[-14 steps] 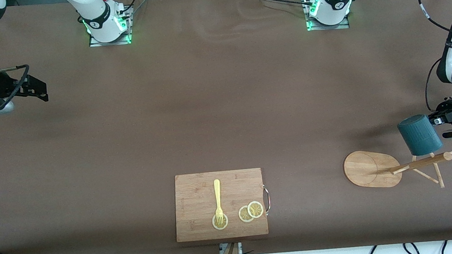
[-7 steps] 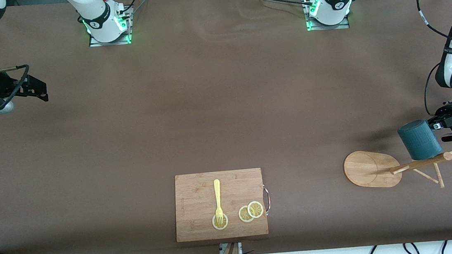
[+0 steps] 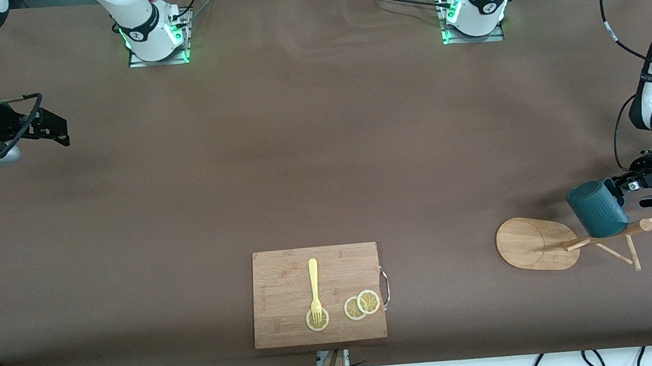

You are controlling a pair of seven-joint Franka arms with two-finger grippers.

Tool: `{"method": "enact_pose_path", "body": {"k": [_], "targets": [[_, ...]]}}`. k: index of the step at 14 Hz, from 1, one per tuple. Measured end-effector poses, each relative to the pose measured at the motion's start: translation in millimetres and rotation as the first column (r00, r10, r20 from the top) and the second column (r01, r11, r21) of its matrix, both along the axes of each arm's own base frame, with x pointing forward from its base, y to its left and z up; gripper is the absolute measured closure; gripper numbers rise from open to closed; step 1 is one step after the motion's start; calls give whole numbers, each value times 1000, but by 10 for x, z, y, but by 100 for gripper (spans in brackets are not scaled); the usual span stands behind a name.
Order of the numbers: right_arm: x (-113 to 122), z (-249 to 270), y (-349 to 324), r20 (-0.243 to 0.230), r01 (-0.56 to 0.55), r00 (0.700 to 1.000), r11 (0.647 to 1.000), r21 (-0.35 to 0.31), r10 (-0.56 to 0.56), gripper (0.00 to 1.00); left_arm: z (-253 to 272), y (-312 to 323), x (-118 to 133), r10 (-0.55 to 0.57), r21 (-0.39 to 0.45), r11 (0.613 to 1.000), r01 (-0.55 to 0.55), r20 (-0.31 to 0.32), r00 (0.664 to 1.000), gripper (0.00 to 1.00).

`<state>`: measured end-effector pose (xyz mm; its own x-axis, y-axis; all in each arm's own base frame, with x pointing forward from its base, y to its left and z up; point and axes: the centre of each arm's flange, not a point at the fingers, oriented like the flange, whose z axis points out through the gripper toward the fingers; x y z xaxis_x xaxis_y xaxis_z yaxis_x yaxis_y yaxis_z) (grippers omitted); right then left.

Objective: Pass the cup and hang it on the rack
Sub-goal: 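Lower the mug handle onto a rack peg with the left gripper, then open the left gripper and pull it back from the rack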

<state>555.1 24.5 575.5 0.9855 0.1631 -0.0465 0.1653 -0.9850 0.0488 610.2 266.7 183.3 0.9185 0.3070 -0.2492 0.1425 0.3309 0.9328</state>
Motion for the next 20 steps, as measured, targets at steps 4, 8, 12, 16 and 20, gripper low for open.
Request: {"method": "enact_pose_path", "body": {"k": [4,8,12,16,20], "targets": [[0,0,0,0,0,1000,1000,0,0,0,58,164,-13,-2,46,999,1,7,1000,18],[0,0,0,0,0,1000,1000,0,0,0,219,638,-236,-76,234,971,54,87,993,0],[0,0,0,0,0,1000,1000,0,0,0,475,1069,-507,-184,391,913,118,135,974,0],[1,0,0,0,0,1000,1000,0,0,0,1370,1182,-346,-332,584,792,178,168,928,0],[1,1,0,0,0,1000,1000,0,0,0,2241,910,-225,-443,716,666,209,155,883,0]]}}
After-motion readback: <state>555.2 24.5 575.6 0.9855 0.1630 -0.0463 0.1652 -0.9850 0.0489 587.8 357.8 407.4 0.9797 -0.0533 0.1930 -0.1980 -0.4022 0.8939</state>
